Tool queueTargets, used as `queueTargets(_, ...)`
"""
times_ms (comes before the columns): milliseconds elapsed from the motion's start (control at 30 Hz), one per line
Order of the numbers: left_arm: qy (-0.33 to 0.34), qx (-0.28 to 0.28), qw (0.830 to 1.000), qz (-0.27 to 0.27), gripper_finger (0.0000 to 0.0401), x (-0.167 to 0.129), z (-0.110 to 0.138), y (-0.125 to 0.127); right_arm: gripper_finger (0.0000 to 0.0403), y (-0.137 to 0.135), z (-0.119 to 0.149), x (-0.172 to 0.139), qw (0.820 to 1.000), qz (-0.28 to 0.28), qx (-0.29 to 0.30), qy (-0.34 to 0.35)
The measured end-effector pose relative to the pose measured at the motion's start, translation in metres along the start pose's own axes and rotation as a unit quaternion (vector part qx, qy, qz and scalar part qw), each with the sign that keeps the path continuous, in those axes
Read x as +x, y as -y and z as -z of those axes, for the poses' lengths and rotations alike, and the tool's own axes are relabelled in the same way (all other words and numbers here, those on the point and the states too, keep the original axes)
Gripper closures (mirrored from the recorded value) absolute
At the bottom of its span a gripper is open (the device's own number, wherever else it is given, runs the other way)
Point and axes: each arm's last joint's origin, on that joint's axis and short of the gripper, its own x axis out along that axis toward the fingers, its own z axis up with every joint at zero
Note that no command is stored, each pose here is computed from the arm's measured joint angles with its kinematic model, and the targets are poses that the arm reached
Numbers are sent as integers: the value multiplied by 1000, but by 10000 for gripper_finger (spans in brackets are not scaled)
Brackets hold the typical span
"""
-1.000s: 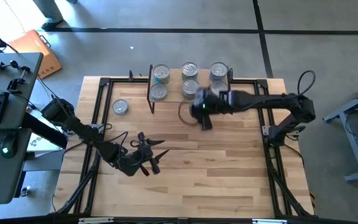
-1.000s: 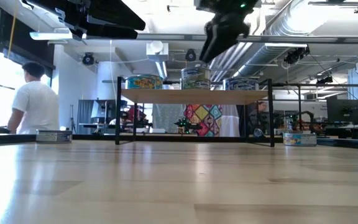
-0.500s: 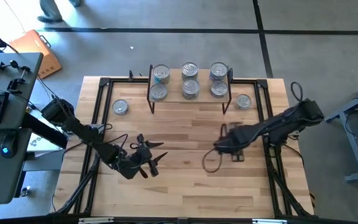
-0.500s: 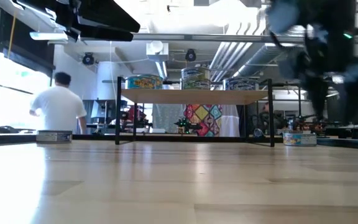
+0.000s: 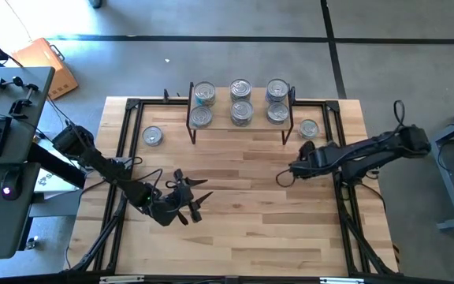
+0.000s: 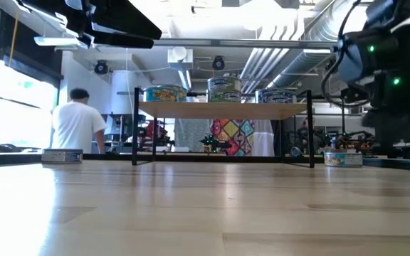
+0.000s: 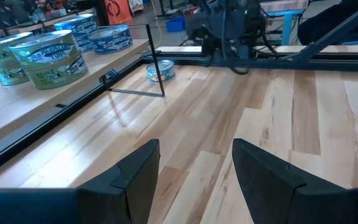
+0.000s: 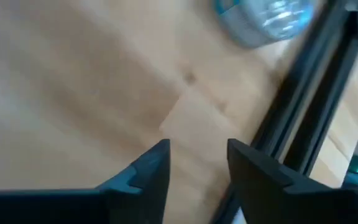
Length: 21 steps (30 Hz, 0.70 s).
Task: Stack canned seafood by type on shelf
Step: Stack the yellow tuna can on top of the other yellow tuna can on the shelf
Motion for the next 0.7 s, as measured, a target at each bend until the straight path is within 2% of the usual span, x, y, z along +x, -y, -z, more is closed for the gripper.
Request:
queueTargets(200,0,-2,1000,0,207,0,0,0,316,0,-2,17,989,32,112,94)
queueTargets(333,0,-3,1000,0,207,0,0,0,368,5,-2,26,976,59,171,123)
queueTargets(433,0,-3,1000,0,207,0,0,0,397,10,1,35,969,94,177,146)
queueTargets(700,0,-2,1000,0,207,0,0,0,401,13,-18,50,974,94,136,153)
